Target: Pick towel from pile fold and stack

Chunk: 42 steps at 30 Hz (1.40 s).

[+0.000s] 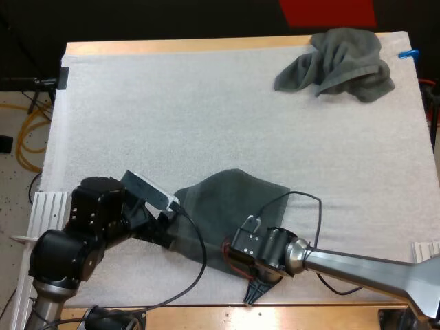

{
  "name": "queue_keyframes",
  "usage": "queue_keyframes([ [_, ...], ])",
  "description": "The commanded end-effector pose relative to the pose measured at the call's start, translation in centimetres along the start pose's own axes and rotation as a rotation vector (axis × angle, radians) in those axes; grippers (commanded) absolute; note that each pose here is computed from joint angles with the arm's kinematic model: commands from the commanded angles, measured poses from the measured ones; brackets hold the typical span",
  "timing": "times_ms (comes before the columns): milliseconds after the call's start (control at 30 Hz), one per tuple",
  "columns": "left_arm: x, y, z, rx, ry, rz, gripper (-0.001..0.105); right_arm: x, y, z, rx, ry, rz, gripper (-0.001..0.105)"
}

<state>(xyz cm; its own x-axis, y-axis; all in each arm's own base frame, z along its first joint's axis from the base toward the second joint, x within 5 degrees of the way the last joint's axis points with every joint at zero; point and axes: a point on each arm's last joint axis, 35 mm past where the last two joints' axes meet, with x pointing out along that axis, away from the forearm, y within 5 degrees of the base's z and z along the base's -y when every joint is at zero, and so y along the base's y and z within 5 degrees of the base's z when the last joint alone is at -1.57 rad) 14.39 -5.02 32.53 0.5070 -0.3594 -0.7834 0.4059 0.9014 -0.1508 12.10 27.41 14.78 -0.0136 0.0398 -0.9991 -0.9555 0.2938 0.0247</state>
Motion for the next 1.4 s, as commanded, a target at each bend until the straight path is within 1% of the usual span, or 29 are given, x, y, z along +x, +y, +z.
queue_keyframes([
  [0, 0.6, 0.1, -0.5, 0.019, 0.029, 0.006, 0.064, -0.1, -0.4, -0.2, 0.024, -0.004, -0.030, 0.000],
  [133, 2.8, 0.3, -2.8, 0.023, 0.127, -0.003, 0.064, 0.0, -1.0, -0.2, 0.044, -0.021, -0.033, 0.000],
  [167, 3.4, 0.3, -3.4, 0.039, 0.154, -0.010, 0.064, 0.0, -1.0, -0.1, 0.044, -0.025, -0.033, 0.000],
  [267, 4.5, 0.0, -4.5, 0.097, 0.190, -0.030, 0.064, 0.0, -1.1, -0.1, 0.044, -0.028, -0.034, 0.000],
  [333, 4.9, -0.2, -4.9, 0.114, 0.200, -0.036, 0.064, 0.0, -1.1, -0.1, 0.044, -0.028, -0.034, 0.000],
  [433, 5.6, -0.1, -5.0, 0.134, 0.203, 0.010, 0.064, 0.0, -1.1, -0.1, 0.044, -0.028, -0.034, 0.000],
  [500, 6.3, 0.0, -4.9, 0.142, 0.230, 0.027, 0.064, 0.0, -1.1, -0.1, 0.044, -0.028, -0.034, 0.000],
  [600, 7.9, 0.4, -4.8, 0.145, 0.301, 0.064, 0.063, 0.0, -1.1, -0.1, 0.044, -0.028, -0.034, 0.000],
  [667, 9.3, 0.6, -4.6, 0.139, 0.346, 0.079, 0.061, 0.0, -1.1, -0.1, 0.044, -0.028, -0.034, 0.000],
  [700, 9.6, 0.7, -4.5, 0.138, 0.347, 0.084, 0.060, 0.0, -1.1, -0.1, 0.044, -0.028, -0.034, 0.000],
  [767, 10.7, 1.0, -4.5, 0.139, 0.385, 0.118, 0.060, 0.0, -1.1, -0.1, 0.044, -0.028, -0.034, 0.000],
  [900, 12.1, 1.2, -4.8, 0.117, 0.448, 0.134, 0.059, 0.0, -1.1, -0.1, 0.044, -0.028, -0.034, 0.000],
  [1000, 12.9, 1.4, -5.1, 0.098, 0.495, 0.137, 0.049, 0.0, -1.1, -0.1, 0.044, -0.028, -0.034, 0.000],
  [1033, 13.1, 1.4, -5.1, 0.090, 0.502, 0.139, 0.042, 0.0, -1.1, -0.1, 0.044, -0.028, -0.034, 0.000],
  [1067, 13.3, 1.4, -5.1, 0.084, 0.509, 0.140, 0.032, 0.0, -1.1, -0.1, 0.044, -0.028, -0.034, 0.000],
  [1100, 13.3, 1.4, -5.1, 0.079, 0.508, 0.141, 0.026, 0.0, -1.1, -0.1, 0.044, -0.028, -0.034, 0.000],
  [1167, 13.2, 1.4, -4.8, 0.064, 0.489, 0.146, 0.001, 0.0, -1.1, -0.1, 0.044, -0.026, -0.033, 0.000],
  [1233, 12.9, 1.3, -4.3, 0.064, 0.469, 0.146, 0.000, -0.2, -1.1, -0.1, 0.051, -0.029, -0.049, 0.000],
  [1300, 12.5, 1.2, -3.6, 0.066, 0.441, 0.146, 0.000, -0.8, -1.2, -0.2, 0.052, -0.041, -0.102, 0.000],
  [1333, 12.1, 1.1, -3.0, 0.068, 0.418, 0.146, 0.000, -1.6, -1.4, -0.3, 0.054, -0.055, -0.151, 0.000],
  [1367, 11.5, 1.0, -2.1, 0.071, 0.381, 0.146, 0.000, -2.6, -1.6, -0.6, 0.061, -0.073, -0.227, 0.000],
])
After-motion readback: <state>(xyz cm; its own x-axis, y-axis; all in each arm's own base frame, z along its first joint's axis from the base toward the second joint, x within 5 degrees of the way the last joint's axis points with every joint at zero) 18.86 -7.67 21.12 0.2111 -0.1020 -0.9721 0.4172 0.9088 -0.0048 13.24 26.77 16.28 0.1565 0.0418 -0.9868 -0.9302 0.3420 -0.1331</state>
